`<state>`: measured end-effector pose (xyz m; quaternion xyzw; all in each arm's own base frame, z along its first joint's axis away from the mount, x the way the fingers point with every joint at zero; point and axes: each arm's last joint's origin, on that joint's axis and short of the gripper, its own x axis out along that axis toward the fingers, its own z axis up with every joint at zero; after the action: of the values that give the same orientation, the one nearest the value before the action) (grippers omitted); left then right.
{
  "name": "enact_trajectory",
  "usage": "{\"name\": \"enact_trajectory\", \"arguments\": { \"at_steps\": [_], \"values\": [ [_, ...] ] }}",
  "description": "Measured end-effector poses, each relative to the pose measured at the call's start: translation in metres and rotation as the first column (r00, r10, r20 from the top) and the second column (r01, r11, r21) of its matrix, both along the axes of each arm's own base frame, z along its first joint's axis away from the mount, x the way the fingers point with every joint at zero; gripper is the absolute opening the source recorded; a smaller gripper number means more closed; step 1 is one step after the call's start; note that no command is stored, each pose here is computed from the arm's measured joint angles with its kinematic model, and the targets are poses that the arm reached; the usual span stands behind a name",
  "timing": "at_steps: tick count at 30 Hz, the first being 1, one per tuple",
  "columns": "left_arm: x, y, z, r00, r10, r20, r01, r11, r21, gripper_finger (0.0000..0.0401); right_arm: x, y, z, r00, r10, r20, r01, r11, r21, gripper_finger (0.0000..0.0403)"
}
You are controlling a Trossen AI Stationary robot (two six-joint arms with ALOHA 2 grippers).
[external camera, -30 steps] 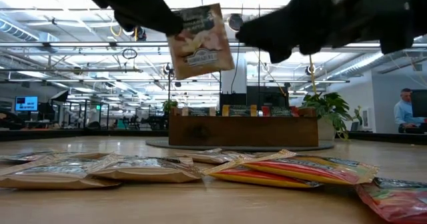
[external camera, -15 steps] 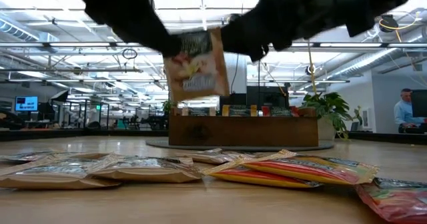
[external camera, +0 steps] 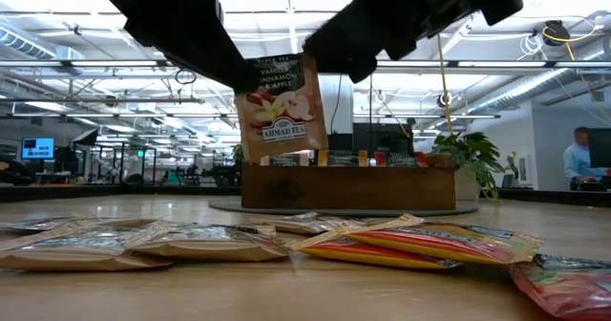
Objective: Pick & Place Tea
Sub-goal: Put the brown tea bag into the left slot of the wooden organizer
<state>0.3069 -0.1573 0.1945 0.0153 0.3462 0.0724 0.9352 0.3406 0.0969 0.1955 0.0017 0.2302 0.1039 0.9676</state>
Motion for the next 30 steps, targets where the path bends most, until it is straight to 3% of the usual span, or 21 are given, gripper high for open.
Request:
{"name": "enact_trajectory", "arguments": {
  "at_steps": [11,17,23,30],
  "values": [
    [0.003,0.005,0.000,1.000,0.012,0.000,-0.012,1.000,0.001,0.0000,0.009,0.001,-0.020,1.000,0.002,-0.008,-0.002,1.000,-0.019,0.0128],
    [0.003,0.005,0.000,1.000,0.009,-0.005,-0.009,1.000,-0.003,0.0000,0.010,0.001,-0.020,1.000,0.014,0.009,-0.014,0.999,-0.038,0.0083],
    [0.003,0.005,0.000,1.000,0.003,-0.007,-0.003,1.000,-0.009,0.0001,0.010,0.002,-0.020,0.996,0.083,0.013,-0.083,0.995,-0.062,0.0008],
    [0.001,0.002,0.000,1.000,-0.016,-0.013,0.016,1.000,-0.002,0.0032,0.013,-0.003,-0.016,0.996,0.064,0.064,-0.061,0.997,-0.048,0.0001]
  ]
}}
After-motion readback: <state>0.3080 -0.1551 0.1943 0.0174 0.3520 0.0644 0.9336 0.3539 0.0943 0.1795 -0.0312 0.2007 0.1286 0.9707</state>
